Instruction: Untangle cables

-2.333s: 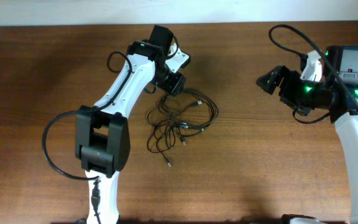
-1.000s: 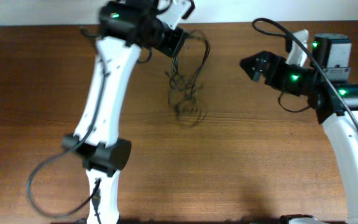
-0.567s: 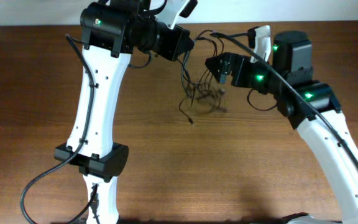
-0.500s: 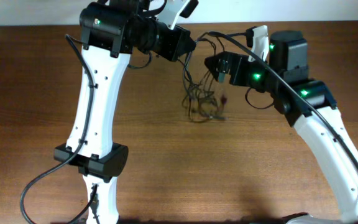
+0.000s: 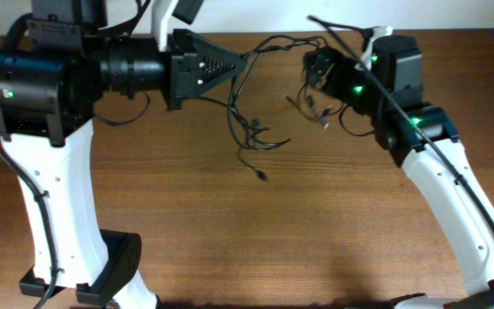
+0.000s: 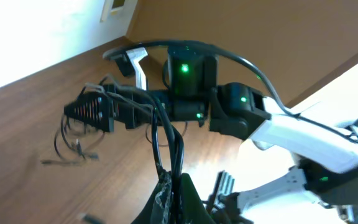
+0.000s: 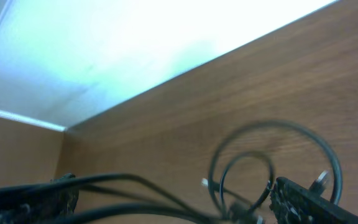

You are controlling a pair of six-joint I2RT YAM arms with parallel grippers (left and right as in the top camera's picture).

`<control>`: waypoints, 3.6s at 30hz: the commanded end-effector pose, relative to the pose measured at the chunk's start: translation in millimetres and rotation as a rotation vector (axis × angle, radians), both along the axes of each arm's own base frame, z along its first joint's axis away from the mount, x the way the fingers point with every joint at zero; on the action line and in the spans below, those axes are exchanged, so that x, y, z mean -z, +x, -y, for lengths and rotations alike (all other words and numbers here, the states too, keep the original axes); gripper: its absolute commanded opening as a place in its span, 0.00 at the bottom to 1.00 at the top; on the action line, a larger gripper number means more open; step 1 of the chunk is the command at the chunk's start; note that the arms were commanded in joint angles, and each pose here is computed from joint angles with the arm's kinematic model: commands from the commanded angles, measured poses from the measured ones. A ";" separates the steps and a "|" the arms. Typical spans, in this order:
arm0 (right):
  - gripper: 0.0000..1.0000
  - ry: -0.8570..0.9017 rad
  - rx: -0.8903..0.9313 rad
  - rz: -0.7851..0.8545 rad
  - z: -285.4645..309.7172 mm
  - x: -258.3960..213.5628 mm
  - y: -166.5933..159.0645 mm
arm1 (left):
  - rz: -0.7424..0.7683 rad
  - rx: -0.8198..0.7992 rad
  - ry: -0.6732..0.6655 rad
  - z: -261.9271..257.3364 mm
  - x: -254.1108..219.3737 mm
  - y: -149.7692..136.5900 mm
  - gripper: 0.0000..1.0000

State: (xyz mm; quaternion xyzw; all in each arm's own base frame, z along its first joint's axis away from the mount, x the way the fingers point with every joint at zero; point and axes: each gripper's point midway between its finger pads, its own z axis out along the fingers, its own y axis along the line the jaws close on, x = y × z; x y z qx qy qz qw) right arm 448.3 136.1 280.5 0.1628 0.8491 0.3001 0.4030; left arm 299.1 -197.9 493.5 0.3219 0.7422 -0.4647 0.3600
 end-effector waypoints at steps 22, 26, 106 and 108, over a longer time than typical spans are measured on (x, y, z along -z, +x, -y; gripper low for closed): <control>0.86 -0.119 0.080 -0.377 91.8 73.2 -49.2 | -0.245 -0.257 0.591 -23.6 223.3 90.8 0.00; 0.87 -0.189 0.065 -0.434 98.6 84.3 -63.2 | -0.277 -0.272 0.663 -28.3 266.3 96.1 0.10; 0.93 -0.230 0.046 -0.487 101.8 96.4 -71.4 | 0.381 -0.528 0.330 -45.7 -5.3 115.4 0.00; 0.93 -0.230 0.046 -0.488 101.8 96.5 -71.6 | 0.457 -0.536 0.261 -38.6 -36.1 101.4 0.00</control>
